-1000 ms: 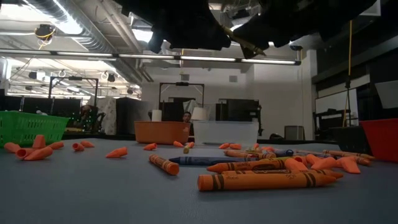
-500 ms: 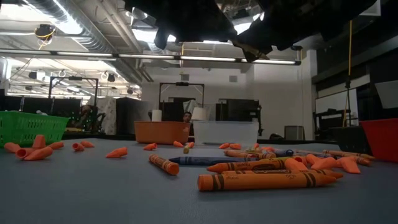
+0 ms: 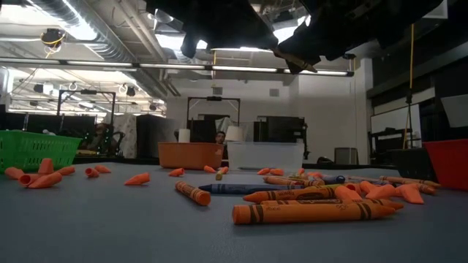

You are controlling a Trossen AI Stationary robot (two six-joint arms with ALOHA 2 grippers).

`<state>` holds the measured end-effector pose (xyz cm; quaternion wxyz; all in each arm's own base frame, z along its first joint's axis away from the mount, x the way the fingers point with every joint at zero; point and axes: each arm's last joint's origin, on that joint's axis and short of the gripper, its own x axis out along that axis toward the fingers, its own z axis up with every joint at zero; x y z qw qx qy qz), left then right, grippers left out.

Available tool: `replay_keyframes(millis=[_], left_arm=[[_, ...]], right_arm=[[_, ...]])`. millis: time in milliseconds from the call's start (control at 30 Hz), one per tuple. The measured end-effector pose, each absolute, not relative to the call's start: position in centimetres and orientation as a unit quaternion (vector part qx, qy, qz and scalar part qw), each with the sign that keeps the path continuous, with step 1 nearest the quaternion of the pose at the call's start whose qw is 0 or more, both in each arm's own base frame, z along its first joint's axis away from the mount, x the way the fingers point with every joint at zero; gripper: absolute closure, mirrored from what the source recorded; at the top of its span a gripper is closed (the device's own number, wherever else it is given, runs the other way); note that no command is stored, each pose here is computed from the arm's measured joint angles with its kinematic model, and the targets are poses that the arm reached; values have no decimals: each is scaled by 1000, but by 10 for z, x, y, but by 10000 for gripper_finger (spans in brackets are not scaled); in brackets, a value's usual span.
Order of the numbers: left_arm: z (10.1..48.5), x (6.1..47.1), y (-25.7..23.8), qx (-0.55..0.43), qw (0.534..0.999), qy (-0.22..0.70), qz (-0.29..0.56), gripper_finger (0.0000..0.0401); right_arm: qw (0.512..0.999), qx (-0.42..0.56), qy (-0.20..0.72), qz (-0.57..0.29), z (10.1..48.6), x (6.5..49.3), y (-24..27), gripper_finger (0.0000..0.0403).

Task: Sort crayons
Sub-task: Put the yellow crayon into the green bin

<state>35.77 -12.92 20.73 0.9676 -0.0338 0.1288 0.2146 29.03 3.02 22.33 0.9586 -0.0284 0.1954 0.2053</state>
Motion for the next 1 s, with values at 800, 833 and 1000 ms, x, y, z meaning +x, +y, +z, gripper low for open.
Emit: replay_keyframes(millis=[800,833,1000], left_arm=[[213,353,-126,-21,965,141,218,388],[215,351,-126,-18,965,145,218,388],[228,339,-121,-5,961,171,218,387]], right_arm=[[962,-28,198,187,223,291,29,295],[962,-28,200,185,223,291,29,288],[963,-37,226,144,218,289,26,272]])
